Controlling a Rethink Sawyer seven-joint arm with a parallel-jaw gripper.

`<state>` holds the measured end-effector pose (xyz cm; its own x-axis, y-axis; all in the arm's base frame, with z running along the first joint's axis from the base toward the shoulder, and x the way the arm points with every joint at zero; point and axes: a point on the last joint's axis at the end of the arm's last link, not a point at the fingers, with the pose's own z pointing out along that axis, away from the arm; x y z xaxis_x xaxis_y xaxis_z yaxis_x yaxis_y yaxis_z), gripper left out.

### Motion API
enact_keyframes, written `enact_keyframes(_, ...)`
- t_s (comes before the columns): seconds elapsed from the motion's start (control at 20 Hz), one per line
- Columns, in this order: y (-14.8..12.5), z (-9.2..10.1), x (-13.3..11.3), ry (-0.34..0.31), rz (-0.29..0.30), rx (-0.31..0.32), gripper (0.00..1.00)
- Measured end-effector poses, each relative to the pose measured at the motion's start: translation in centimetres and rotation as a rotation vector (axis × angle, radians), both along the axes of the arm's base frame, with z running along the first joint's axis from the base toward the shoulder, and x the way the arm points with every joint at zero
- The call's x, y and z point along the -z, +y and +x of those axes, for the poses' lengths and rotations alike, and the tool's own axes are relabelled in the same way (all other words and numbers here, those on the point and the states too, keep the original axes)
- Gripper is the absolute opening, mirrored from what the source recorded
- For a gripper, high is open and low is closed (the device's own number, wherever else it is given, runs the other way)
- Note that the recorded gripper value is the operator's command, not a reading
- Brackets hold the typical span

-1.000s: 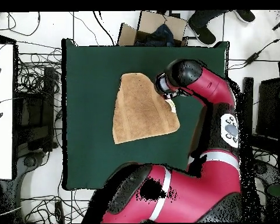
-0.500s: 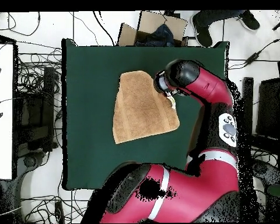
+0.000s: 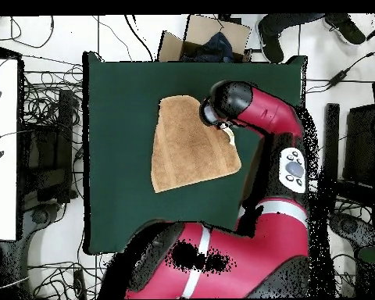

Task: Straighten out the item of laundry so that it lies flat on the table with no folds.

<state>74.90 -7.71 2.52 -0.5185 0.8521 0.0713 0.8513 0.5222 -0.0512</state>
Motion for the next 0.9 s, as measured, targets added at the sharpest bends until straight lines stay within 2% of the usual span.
enact_keyframes(0.2, 1.5, -0.2, -1.3, -0.007, -0.097, -0.086, 0.0)
enact_keyframes(0.25, 2.1, -0.4, -1.9, -0.006, -0.141, -0.124, 0.0)
enact_keyframes(0.45, 3.4, -0.9, -3.5, -0.002, -0.231, -0.196, 0.0)
enact_keyframes(0.9, 3.2, -1.3, -7.1, -0.009, -0.386, -0.267, 0.0)
